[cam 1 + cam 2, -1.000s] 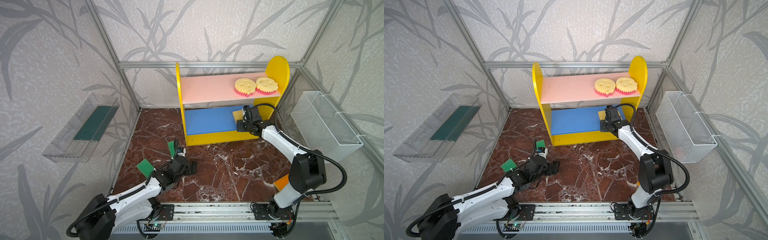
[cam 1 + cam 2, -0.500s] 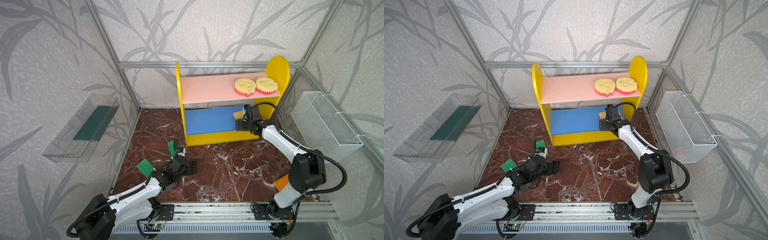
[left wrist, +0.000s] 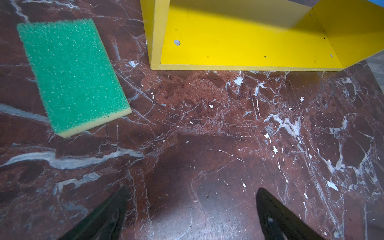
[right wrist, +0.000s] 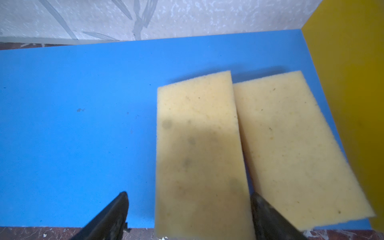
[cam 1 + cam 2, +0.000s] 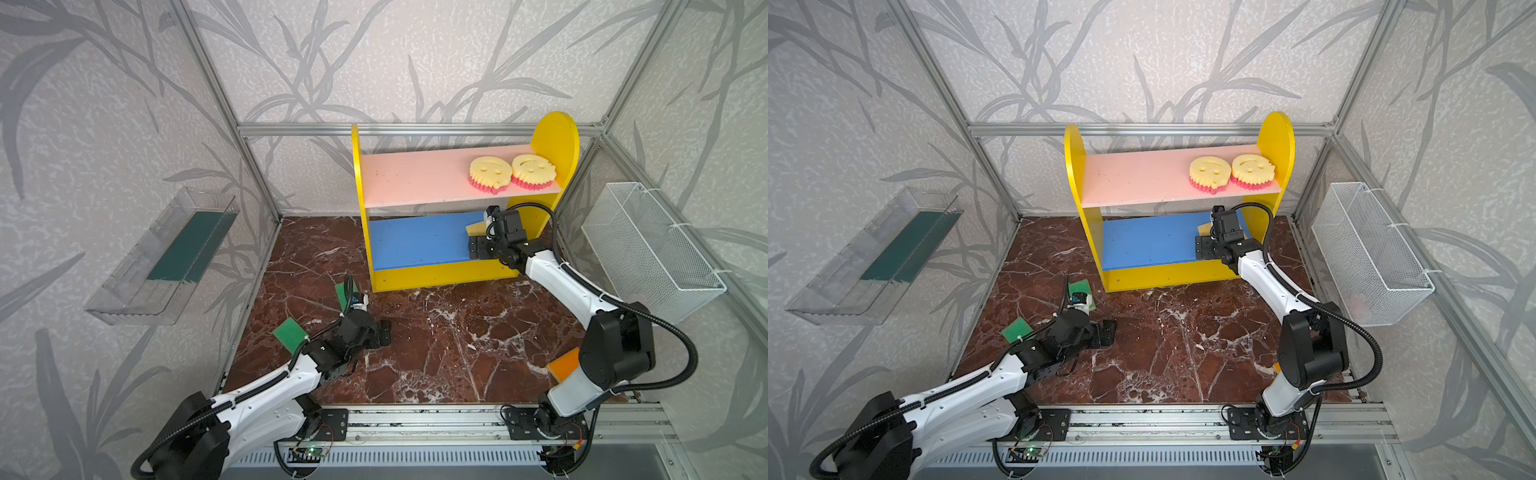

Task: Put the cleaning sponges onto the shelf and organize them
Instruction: 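Lower the sponge beside the first yellow sponge and open the right gripper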

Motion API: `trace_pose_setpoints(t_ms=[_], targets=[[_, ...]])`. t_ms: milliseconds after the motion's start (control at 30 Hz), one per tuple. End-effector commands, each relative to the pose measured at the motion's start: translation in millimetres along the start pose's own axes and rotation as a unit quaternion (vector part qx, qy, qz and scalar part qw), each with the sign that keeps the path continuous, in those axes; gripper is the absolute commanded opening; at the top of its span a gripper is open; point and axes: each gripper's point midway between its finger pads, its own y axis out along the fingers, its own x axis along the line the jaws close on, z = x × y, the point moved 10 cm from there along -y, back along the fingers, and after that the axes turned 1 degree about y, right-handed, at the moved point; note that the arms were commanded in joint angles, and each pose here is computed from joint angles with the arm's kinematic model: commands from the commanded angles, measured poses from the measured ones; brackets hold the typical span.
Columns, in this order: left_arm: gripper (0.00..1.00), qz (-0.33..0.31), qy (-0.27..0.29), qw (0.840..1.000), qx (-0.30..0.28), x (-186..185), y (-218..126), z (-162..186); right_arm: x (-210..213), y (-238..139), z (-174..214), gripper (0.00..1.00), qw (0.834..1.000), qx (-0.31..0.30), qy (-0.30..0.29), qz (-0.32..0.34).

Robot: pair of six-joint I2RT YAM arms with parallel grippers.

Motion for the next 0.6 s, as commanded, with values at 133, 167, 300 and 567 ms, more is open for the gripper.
trace_pose_setpoints(t_ms=[133,167,300,567], targets=[[0.97,0.000,-0.001,1.000,-0.006,-2.2,-4.6,-8.1,2.2,2.9,-7.3,0.93,1.000,-0.010,-0.014,-0.018],[0.97,-0.001,0.000,1.000,-0.006,-2.0,-4.8,-8.2,2.2,4.1,-7.5,0.93,1.000,-0.009,-0.016,-0.017],[0.97,-0.003,-0.001,1.000,-0.006,-1.3,-4.1,-8.1,2.2,9.0,-7.2,0.93,1.000,-0.005,-0.017,-0.013],[0.97,-0.004,-0.001,1.000,-0.002,-1.1,-0.1,-8.0,0.4,15.1,-7.7,0.89,1.000,-0.001,-0.015,0.004]])
